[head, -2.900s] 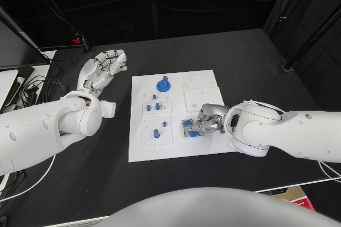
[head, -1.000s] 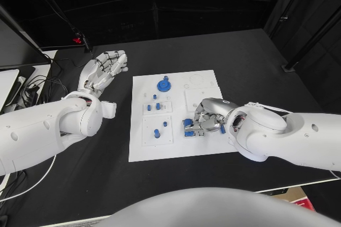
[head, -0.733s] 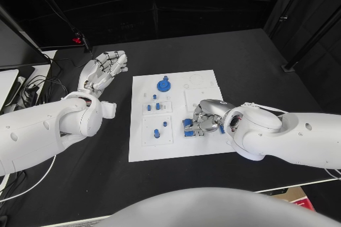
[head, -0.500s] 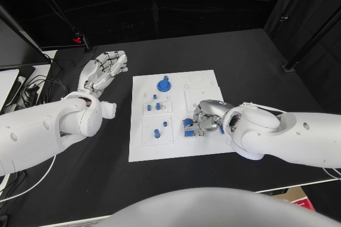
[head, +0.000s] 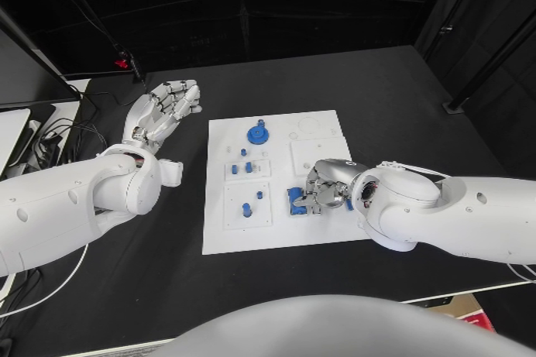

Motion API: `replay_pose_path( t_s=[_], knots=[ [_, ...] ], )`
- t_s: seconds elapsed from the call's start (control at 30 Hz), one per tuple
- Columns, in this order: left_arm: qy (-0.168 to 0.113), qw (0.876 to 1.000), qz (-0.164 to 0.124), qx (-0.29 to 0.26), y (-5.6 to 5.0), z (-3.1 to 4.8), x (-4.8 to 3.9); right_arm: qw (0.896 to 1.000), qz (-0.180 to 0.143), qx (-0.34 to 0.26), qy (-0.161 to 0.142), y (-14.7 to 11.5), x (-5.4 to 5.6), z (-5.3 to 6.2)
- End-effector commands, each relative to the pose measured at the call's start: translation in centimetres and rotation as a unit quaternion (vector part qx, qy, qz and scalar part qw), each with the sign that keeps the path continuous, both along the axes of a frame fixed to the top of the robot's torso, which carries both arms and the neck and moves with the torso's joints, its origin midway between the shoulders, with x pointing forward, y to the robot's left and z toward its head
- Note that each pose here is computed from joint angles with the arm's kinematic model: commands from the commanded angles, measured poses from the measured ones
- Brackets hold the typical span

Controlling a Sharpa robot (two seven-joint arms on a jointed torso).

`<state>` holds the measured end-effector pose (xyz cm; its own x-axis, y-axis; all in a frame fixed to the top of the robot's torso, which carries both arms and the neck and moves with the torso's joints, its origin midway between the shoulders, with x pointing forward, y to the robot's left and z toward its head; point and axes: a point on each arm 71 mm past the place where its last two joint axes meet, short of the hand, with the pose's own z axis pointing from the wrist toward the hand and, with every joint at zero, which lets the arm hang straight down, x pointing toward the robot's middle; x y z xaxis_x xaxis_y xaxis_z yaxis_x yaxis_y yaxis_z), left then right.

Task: Assemble the parts on the task board

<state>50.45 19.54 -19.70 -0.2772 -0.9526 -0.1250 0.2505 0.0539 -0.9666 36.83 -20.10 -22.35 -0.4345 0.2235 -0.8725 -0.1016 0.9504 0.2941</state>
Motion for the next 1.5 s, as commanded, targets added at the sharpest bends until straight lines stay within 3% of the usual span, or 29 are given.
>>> replay_pose_path(
  t_s=[0.03, 0.3, 0.4, 0.53, 0.73, 1.0, 1.5],
  knots=[
    [-0.026, 1.0, -0.008, -0.01, -0.1, 0.47, -0.1, 1.0, 0.0, 0.001, -0.001, 0.0, 0.0, 0.0],
    [-0.026, 1.0, -0.008, -0.011, -0.2, 0.47, -0.1, 0.995, -0.023, 0.077, -0.065, -1.2, 0.0, 1.3],
    [-0.026, 1.0, -0.008, -0.01, -0.1, 0.47, -0.1, 0.989, -0.035, 0.107, -0.095, -2.7, -0.1, 1.9],
    [-0.027, 1.0, -0.006, -0.009, 0.0, 0.46, -0.04, 0.986, -0.053, 0.11, -0.112, -5.4, -0.4, 2.3],
    [-0.026, 1.0, -0.006, -0.009, -0.1, 0.4, 0.03, 0.99, -0.09, 0.069, -0.085, -9.0, -0.8, 1.9],
    [-0.025, 1.0, -0.006, -0.009, -0.1, 0.26, 0.02, 0.992, -0.127, -0.002, -0.025, -10.7, -1.1, 0.9],
    [-0.025, 1.0, -0.002, -0.007, 0.2, 0.17, 0.06, 0.991, -0.123, -0.056, 0.02, -10.6, -1.6, 0.1]
  ],
)
